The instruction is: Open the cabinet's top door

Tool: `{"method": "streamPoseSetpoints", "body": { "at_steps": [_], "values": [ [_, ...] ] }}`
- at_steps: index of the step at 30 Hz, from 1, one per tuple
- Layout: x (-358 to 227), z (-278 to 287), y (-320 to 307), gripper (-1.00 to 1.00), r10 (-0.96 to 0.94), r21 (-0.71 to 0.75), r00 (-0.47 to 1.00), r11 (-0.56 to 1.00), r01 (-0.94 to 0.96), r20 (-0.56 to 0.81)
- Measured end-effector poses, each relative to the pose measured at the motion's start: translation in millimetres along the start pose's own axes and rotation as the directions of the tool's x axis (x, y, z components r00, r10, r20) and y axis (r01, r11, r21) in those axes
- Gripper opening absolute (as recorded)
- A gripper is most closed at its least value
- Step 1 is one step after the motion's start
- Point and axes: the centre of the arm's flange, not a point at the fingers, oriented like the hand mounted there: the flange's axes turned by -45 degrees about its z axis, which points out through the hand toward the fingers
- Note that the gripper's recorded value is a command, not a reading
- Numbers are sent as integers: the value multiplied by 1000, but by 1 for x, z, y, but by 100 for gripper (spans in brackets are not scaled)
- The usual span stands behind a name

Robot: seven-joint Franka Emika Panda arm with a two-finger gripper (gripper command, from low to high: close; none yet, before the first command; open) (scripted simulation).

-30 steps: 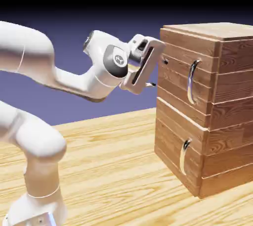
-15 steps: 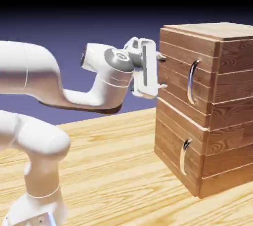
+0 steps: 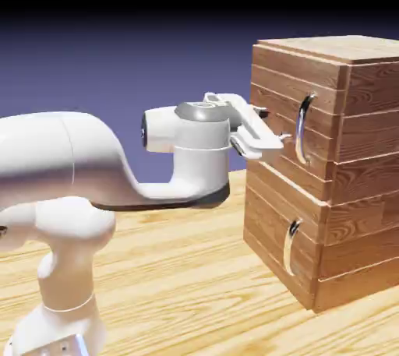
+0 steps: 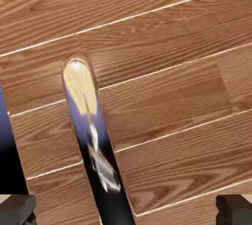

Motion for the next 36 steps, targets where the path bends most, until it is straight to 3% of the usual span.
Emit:
{"method": "streamPoseSetpoints", "body": {
  "at_steps": [4,10,11,29,36],
  "values": [
    [14,9,-12,0,-166,-19,985,986,167,50],
    [12,50,-12,0,-171,-20,984,985,172,51],
    [12,59,-11,-100,-172,-19,984,985,173,52],
    [18,17,14,-100,-165,144,985,977,156,51],
    [26,-18,42,-100,-172,285,984,946,151,52]
  ]
}}
